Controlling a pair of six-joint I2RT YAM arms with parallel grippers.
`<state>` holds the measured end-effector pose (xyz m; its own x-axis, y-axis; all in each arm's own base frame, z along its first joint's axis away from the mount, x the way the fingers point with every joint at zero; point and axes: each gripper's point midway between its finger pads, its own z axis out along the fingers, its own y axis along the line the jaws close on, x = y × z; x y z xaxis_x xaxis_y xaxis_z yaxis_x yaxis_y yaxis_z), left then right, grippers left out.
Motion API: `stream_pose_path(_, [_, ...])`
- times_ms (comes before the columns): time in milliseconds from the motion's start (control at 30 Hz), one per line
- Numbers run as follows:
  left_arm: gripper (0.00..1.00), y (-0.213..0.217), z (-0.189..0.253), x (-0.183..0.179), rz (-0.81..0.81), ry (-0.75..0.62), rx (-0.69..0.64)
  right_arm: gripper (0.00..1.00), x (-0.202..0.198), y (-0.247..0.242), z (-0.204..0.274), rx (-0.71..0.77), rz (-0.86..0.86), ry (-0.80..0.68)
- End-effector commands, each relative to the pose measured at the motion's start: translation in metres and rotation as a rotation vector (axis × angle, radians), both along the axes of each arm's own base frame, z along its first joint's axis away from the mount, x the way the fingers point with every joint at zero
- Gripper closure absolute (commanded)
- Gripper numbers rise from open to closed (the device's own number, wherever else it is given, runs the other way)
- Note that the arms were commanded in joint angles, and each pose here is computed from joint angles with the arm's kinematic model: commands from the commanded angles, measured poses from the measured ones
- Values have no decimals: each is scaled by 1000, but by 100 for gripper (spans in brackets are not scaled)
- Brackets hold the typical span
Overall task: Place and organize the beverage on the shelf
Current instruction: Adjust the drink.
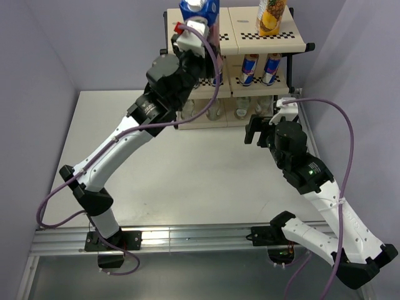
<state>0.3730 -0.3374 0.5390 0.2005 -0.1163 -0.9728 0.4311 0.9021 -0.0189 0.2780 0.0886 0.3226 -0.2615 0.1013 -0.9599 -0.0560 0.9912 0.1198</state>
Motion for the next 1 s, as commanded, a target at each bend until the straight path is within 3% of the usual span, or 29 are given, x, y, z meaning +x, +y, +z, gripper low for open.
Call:
stream_pose_path(0, [100,54,142,-29,42,-337,-326,0,3,6,1,57,9,-29])
stream_pose_path(267, [100,93,174,2,94,-474,-425,0,-3,13,-30,49,57,37])
stream_pose_path(467, [100,106,178,21,149,-540,-408,0,-10,13,-42,42,77,52])
stream_pose_path(833, [99,104,139,76,185,-463,-319,0,-14,14,-47,46,95,51])
stream_pose_path(967, [91,87,116,95,165,-407,-264,0,-14,16,-50,48,104,55])
